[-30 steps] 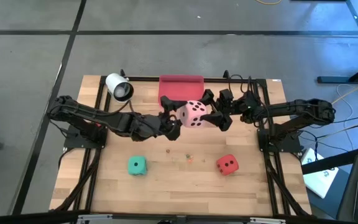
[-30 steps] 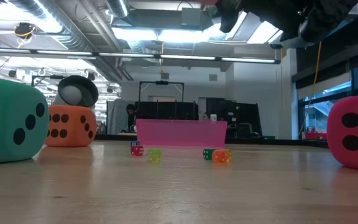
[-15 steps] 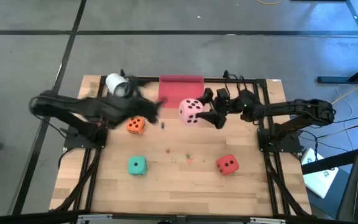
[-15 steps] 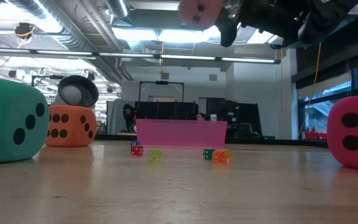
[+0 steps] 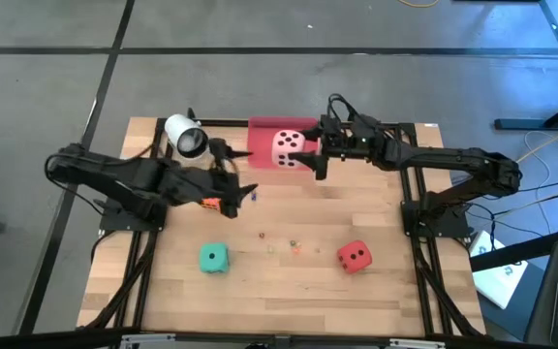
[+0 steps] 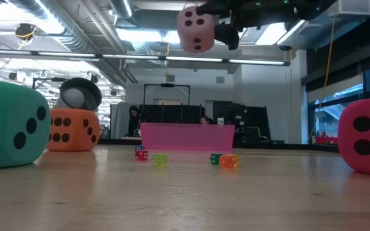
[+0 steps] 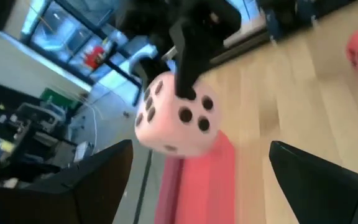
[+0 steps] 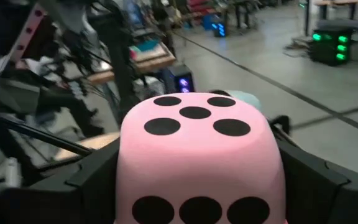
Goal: Pick & Place Dice
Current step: Put the big pink dice into the pink bin, then put the big red dice into the pink bin
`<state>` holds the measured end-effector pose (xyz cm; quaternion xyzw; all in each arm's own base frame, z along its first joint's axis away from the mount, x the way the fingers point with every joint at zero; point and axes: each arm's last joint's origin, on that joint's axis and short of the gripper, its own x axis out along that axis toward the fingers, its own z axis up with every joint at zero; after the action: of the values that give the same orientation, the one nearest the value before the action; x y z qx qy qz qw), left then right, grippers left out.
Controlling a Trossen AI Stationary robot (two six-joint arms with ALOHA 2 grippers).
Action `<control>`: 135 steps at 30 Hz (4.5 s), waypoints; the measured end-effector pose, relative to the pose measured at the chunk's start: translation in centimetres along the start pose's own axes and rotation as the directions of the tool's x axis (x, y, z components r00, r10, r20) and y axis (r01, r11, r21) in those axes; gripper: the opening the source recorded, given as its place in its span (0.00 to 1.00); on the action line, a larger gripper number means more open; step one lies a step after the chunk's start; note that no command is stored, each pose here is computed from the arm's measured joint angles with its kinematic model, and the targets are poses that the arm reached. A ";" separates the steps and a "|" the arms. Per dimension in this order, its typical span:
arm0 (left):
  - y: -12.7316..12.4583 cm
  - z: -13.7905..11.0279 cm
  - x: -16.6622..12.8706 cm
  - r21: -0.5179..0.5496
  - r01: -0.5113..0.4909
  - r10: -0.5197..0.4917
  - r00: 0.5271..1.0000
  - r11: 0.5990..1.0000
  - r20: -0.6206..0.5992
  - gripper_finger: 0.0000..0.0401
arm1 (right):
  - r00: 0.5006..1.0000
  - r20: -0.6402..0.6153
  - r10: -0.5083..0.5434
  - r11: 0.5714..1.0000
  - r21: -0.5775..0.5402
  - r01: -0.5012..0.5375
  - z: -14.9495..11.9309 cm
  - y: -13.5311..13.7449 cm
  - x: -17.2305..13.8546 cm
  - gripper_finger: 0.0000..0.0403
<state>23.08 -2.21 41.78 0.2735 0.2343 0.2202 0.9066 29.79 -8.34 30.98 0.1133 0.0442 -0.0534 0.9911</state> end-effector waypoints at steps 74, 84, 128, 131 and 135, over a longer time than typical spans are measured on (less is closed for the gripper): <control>-3.8 -12.8 3.7 -0.355 0.370 -0.274 0.916 0.859 0.292 0.93 | 0.312 -0.903 -0.294 0.949 -0.239 0.203 -4.7 -14.2 11.6 0.82; -3.8 -12.8 3.7 -0.353 0.369 -0.274 0.916 0.860 0.292 0.93 | 0.305 -0.909 -0.282 0.954 -0.232 0.191 -5.6 -14.3 12.1 0.82; -3.8 -12.9 3.7 -0.365 0.368 -0.272 0.918 0.855 0.287 0.93 | 0.289 -0.880 -0.376 0.924 -0.331 0.192 -2.5 -13.6 11.9 0.99; -3.8 -12.9 3.7 -0.370 0.369 -0.272 0.918 0.853 0.287 0.93 | 0.362 -0.864 -0.350 0.935 -0.301 0.185 -0.7 -13.2 12.1 0.99; -3.8 -12.9 3.7 -0.370 0.369 -0.275 0.919 0.853 0.284 0.93 | 0.394 -0.855 -0.338 0.940 -0.289 0.180 1.0 -12.6 11.9 0.99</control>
<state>19.99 1.93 28.82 0.0533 0.1225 0.0774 0.9880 40.17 -21.94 27.99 0.0413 0.5817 -0.1355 0.8009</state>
